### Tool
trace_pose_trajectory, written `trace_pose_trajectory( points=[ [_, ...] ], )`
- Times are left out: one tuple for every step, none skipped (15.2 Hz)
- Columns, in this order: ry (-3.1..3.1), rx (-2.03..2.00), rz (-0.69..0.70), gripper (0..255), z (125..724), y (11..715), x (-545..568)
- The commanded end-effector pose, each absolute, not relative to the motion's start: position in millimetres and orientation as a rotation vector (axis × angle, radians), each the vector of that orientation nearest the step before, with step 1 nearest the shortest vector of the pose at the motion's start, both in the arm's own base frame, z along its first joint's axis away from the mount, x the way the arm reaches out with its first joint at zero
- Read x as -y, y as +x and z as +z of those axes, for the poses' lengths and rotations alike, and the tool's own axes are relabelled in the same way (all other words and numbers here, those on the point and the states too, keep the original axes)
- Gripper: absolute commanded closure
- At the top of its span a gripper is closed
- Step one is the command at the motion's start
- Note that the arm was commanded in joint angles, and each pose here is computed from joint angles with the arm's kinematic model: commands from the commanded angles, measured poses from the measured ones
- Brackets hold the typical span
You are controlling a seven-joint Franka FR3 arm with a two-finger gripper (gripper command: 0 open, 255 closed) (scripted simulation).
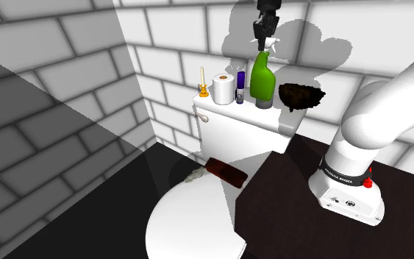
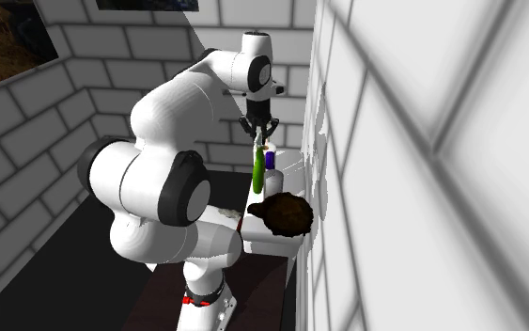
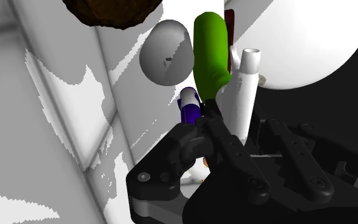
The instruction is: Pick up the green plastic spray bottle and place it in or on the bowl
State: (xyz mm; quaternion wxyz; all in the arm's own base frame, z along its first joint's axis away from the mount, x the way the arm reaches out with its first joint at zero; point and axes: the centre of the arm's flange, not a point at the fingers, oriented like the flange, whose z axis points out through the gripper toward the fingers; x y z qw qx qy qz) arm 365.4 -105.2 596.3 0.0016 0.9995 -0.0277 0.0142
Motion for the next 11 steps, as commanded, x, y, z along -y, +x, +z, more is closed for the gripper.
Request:
trace_pose_trajectory(
  points=[
    [3.137,0.087,0.045,255,608.3,365.8,105.0],
    [3.137,0.087,0.045,255,613.6,365.8,105.0],
    [3.137,0.087,0.045,255,618.8,365.8,105.0],
    [3.137,0.087,0.045,255,624.1,365.8,105.0],
    [3.137,0.087,0.045,255,629.4,365.8,105.0],
    [3.137,0.087,0.045,255,634.7,365.8,105.0],
    [3.137,0.087,0.045,255,639.9,365.8,105.0],
    [3.137,0.087,0.045,255,645.2,365.8,105.0],
    [3.137,0.087,0.045,255,650.5,365.8,105.0],
    [3.137,0.087,0.045,255,655.8,365.8,105.0],
    [3.137,0.087,0.045,255,661.1,365.8,105.0]
  ],
)
